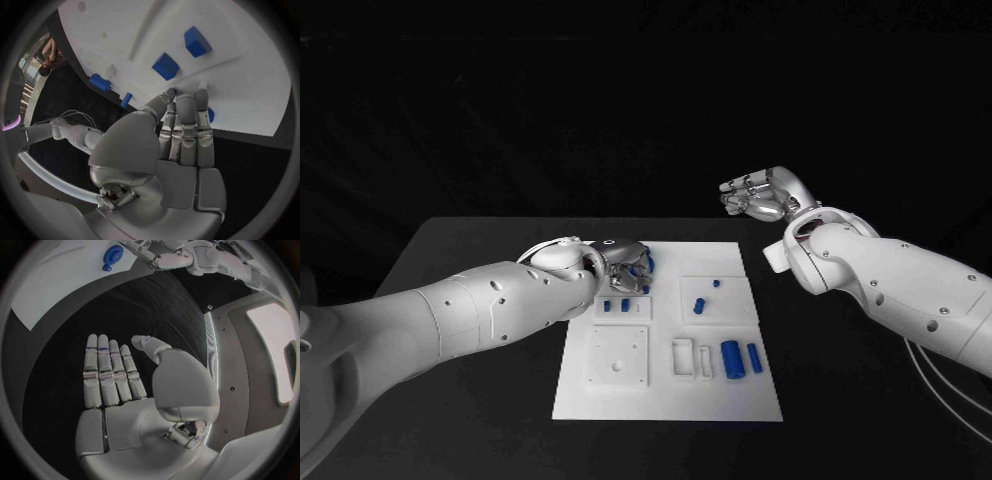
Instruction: Assemble the parts on the task board
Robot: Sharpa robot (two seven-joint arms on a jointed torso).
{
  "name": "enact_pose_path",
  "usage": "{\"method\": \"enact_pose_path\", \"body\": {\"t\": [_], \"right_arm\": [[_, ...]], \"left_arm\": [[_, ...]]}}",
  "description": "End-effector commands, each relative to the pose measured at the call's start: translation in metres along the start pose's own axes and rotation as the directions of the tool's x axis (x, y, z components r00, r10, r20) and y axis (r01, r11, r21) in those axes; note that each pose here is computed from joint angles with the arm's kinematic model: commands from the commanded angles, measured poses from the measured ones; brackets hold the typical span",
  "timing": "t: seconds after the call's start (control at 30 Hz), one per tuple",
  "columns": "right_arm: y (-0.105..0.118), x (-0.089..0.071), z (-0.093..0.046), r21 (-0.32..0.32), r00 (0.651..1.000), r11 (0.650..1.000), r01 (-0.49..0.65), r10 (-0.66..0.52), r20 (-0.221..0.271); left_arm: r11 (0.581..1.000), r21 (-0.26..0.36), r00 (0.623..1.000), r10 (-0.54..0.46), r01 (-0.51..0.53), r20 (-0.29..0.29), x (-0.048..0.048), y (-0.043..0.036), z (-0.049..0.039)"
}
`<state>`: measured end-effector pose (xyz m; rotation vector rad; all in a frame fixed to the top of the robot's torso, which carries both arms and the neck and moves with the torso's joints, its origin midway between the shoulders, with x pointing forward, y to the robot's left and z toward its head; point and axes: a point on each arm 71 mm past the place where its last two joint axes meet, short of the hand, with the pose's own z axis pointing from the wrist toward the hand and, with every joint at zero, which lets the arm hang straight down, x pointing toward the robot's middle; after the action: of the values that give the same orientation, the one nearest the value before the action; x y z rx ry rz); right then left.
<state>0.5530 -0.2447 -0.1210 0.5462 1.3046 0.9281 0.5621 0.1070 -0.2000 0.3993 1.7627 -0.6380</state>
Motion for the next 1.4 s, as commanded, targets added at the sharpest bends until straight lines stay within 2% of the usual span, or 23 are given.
{"method": "enact_pose_path", "body": {"t": [0.03, 0.3, 0.6, 1.17, 1.4], "right_arm": [[0.002, 0.0, 0.0, -0.017, 1.0, 1.0, -0.004, 0.004, 0.009], [0.002, 0.001, 0.0, -0.014, 1.0, 1.0, -0.006, 0.006, 0.01], [0.002, 0.001, 0.0, -0.011, 1.0, 1.0, -0.005, 0.005, 0.007], [0.001, 0.001, 0.0, -0.009, 1.0, 1.0, -0.006, 0.006, 0.003], [0.002, 0.001, 0.0, -0.009, 1.0, 1.0, -0.006, 0.006, 0.002]], "left_arm": [[1.0, 0.006, 1.0, -0.01, 0.01, 0.003, 0.0004, -0.0021, 0.0014], [1.0, -0.01, 1.0, -0.014, 0.014, -0.016, 0.0061, -0.0008, 0.0034], [1.0, -0.003, 0.999, -0.018, 0.018, -0.042, 0.0107, -0.0039, 0.0034], [1.0, 0.001, 0.998, -0.006, 0.006, -0.062, 0.0134, -0.0093, 0.0039], [1.0, -0.018, 0.998, 0.0, -0.001, -0.063, 0.0131, -0.0069, 0.0044]]}}
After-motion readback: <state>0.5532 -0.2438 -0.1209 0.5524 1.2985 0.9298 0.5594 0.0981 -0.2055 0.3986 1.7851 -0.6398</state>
